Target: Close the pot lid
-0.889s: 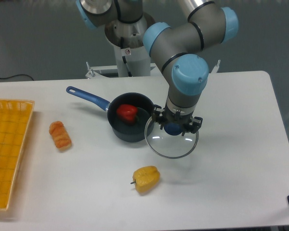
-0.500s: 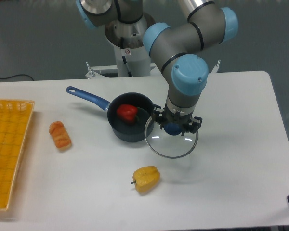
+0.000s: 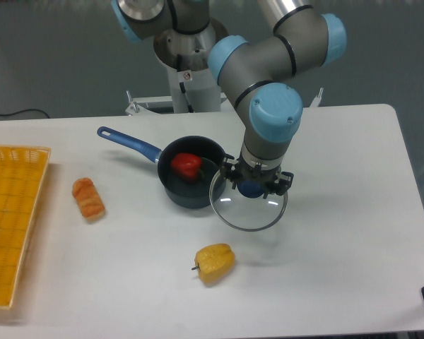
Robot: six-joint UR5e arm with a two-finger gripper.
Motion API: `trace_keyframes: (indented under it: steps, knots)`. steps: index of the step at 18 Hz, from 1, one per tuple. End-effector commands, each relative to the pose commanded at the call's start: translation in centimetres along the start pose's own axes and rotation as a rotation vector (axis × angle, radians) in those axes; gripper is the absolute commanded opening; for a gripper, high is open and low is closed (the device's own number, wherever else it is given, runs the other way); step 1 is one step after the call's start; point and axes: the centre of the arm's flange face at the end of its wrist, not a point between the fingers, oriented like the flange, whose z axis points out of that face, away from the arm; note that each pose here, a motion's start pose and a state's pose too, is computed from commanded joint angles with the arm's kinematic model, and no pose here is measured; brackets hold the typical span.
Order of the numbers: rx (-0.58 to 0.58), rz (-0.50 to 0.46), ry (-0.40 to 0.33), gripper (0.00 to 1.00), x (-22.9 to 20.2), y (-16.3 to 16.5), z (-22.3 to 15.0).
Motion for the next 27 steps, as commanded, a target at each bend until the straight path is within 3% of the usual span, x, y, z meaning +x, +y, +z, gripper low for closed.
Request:
trace_keyframes:
  steps: [16,27]
  knots:
    - [-0.014,0.022,0.014,0.63,1.3,1.1,0.7]
    - [-0.033,0.07,0.02,0.63,5.2,1.1,1.4]
